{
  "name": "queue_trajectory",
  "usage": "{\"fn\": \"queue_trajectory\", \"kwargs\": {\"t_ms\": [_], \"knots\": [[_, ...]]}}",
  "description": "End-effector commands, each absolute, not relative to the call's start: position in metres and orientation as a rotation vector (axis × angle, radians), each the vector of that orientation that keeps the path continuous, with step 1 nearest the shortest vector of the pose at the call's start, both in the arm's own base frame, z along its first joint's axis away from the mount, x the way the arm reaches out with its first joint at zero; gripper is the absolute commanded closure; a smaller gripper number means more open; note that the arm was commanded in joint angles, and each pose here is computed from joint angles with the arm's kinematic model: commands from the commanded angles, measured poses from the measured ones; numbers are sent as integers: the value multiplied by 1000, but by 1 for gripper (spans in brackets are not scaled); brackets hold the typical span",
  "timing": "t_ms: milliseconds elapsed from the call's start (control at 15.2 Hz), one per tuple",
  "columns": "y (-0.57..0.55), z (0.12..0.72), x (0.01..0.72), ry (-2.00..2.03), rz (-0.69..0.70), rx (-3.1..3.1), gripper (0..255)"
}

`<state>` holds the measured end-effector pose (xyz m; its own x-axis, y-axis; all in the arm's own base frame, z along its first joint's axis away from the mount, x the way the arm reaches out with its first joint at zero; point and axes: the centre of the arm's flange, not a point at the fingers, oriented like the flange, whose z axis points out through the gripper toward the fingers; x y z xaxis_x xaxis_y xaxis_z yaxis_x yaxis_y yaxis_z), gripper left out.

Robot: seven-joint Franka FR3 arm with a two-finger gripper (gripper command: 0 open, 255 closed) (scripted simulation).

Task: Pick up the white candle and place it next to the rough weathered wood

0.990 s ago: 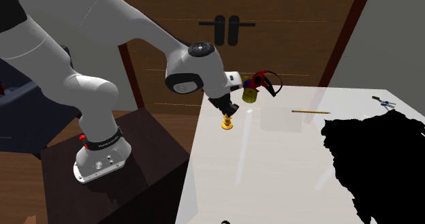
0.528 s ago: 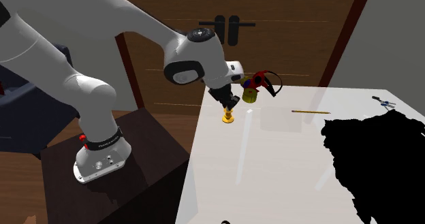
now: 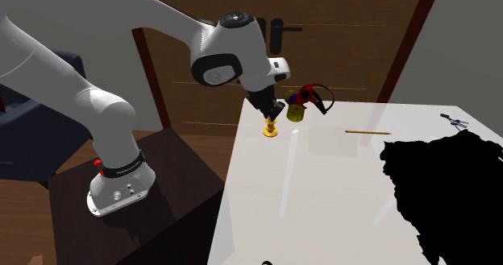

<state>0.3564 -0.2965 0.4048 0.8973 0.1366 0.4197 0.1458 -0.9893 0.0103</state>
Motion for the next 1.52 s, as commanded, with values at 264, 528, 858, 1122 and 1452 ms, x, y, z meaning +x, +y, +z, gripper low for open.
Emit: {"fn": "queue_trajectory", "kwargs": {"t_ms": [264,528,858,1122,1452], "knots": [[-297,438,357,-226,-669,-3039,255],[-297,459,357,-226,-669,-3039,255],[-297,485,357,-226,-669,-3039,255],[-297,506,357,-226,-669,-3039,255],[-297,533,357,-226,-669,-3039,255]]}}
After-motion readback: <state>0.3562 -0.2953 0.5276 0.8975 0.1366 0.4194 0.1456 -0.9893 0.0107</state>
